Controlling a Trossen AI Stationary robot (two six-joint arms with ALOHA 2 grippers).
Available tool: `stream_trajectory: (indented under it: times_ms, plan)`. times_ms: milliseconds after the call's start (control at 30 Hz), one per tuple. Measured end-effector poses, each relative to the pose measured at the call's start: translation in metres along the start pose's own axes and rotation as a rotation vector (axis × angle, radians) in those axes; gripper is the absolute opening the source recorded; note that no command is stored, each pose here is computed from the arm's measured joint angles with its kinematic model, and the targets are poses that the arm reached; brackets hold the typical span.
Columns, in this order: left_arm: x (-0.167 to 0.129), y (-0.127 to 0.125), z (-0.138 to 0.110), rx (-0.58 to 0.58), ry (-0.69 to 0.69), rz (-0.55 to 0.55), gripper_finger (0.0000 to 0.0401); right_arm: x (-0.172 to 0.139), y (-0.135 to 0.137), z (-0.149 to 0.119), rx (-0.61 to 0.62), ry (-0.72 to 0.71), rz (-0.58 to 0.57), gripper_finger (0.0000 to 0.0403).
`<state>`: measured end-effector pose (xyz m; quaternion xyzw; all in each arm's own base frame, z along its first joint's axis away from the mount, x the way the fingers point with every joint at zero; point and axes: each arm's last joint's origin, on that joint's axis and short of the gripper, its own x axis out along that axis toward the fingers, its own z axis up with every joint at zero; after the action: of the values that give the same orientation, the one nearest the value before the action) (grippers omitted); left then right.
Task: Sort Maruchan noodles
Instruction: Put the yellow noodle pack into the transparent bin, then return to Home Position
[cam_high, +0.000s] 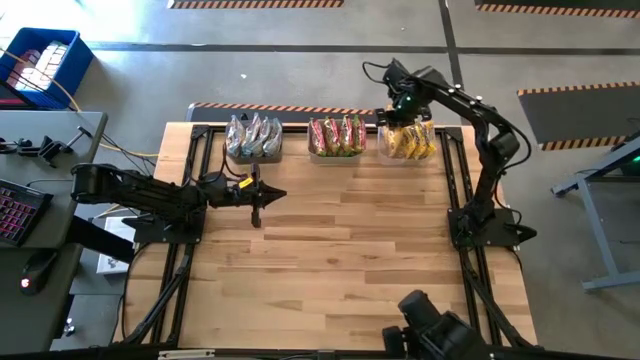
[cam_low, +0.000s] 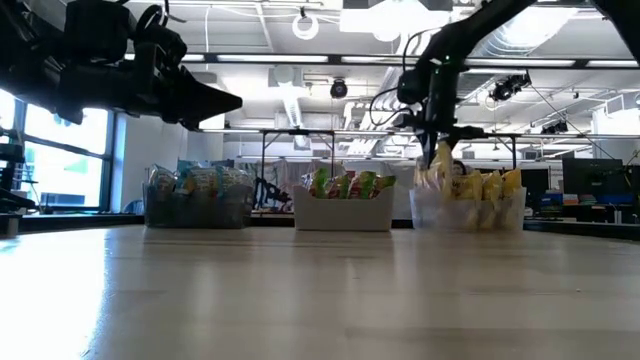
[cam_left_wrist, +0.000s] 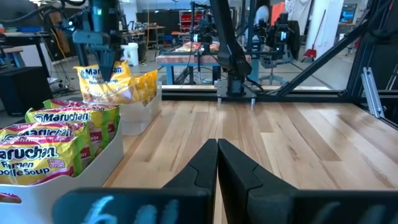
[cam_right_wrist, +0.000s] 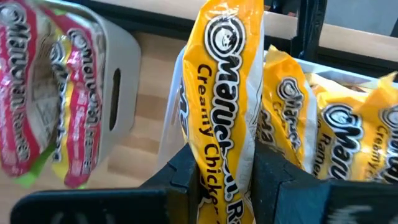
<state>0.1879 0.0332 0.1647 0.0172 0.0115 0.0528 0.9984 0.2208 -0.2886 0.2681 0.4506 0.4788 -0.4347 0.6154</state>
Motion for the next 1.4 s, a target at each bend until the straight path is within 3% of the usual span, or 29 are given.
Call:
stream_trajectory:
  times_ms: [533,900,1033,1233,1333,1400]
  plan:
    - [0.000,-0.001,0.000,-0.028,0.000,-0.032,0.0003,0.029,0.016,0.003,0.096,-0.015,-0.091,0.0079]
    - [0.000,-0.001,0.000,-0.036,0.000,-0.032,0.0003,0.033,0.021,0.000,0.075,0.008,-0.096,0.0193]
    - [0.000,-0.001,0.000,-0.035,-0.001,-0.031,0.0003,0.026,0.019,0.003,0.067,0.017,-0.086,0.0209]
    - [0.000,0.001,0.000,-0.044,-0.001,0.014,0.0003,-0.014,0.021,0.006,-0.070,0.025,-0.130,0.0177]
    - [0.000,0.001,0.000,-0.072,-0.001,0.014,0.0003,-0.033,0.027,-0.001,-0.237,0.007,-0.115,0.0131]
    - [0.000,0.001,0.001,-0.079,-0.004,0.014,0.0003,-0.040,0.033,-0.007,-0.345,-0.050,-0.037,0.0090]
